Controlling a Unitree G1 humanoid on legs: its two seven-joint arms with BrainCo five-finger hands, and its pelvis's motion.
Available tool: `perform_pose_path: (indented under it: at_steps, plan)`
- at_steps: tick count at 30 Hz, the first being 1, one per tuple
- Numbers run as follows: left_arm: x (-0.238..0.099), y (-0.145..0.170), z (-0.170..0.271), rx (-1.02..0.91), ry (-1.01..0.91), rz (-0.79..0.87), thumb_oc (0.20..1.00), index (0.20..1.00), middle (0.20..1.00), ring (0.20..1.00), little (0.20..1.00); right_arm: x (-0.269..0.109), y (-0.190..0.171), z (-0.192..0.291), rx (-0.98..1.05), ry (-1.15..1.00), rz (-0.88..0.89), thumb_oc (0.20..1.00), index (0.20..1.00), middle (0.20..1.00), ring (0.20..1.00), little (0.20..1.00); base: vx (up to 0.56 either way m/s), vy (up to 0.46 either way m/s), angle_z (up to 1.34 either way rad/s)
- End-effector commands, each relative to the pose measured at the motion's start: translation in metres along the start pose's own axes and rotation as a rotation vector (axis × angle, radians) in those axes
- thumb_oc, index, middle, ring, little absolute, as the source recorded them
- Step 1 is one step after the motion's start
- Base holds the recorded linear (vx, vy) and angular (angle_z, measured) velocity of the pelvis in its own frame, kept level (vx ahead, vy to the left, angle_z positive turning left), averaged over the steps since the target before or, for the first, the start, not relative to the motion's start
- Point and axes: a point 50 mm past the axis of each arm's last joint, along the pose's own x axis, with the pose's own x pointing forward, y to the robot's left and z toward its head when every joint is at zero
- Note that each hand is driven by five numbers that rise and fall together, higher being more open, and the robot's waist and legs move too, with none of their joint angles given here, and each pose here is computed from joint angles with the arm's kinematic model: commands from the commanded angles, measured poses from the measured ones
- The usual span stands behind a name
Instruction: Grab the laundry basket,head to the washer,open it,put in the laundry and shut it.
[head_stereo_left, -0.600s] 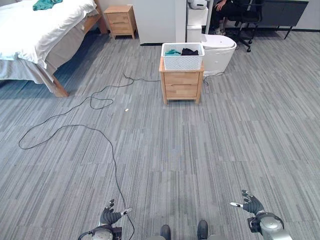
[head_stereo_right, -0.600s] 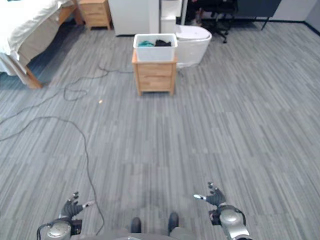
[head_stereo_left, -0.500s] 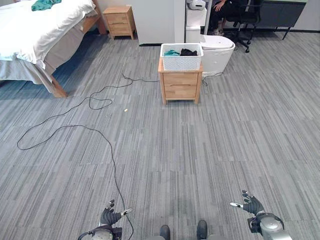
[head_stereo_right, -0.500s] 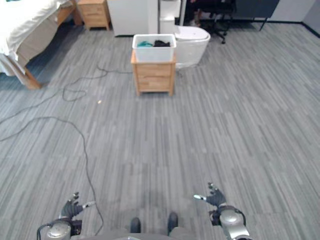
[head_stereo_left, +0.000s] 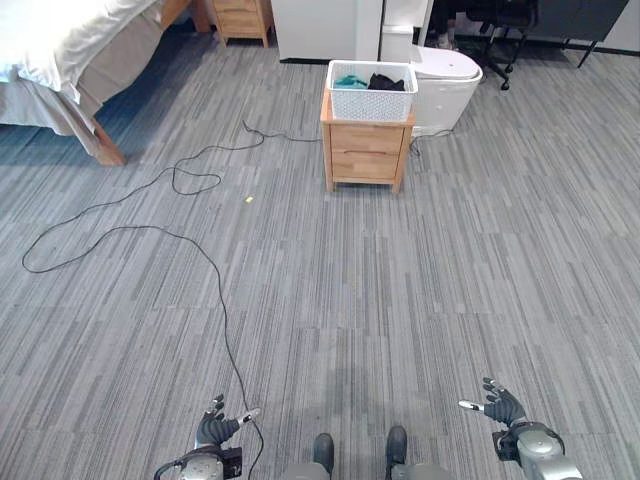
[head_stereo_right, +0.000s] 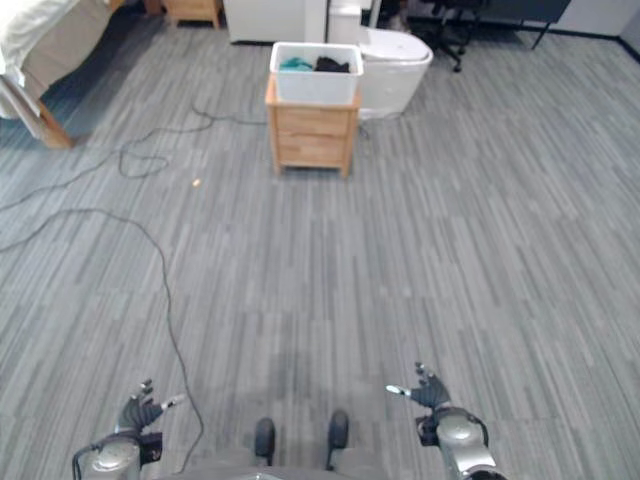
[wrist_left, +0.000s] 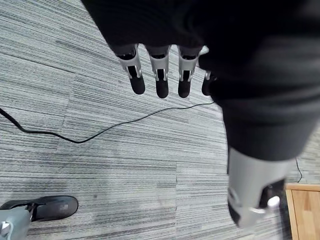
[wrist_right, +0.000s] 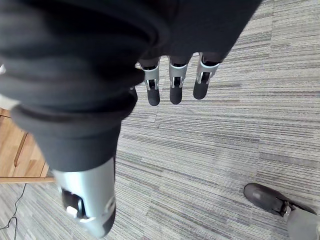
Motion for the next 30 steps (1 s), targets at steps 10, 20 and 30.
perform_pose_path:
  at_steps: [10,20,30]
  plan:
    - [0.006,0.026,0.045,0.002,-0.169,0.059,1.0,1.0,1.0,1.0,1.0,0.008,0.004,0.046,0.04,-0.164,0.002,1.0,1.0,1.0,1.0,1.0,0.12,0.101,-0.1]
    - [0.005,0.012,0.028,0.022,-0.114,0.021,1.0,1.0,1.0,1.0,1.0,0.002,0.001,0.026,0.03,-0.108,-0.006,1.0,1.0,1.0,1.0,1.0,0.32,-0.05,0.32]
    - [0.01,-0.003,0.034,0.031,-0.11,-0.027,1.0,1.0,1.0,1.0,1.0,0.005,-0.009,0.029,0.078,-0.111,-0.054,1.0,1.0,1.0,1.0,1.0,0.25,-0.114,0.2]
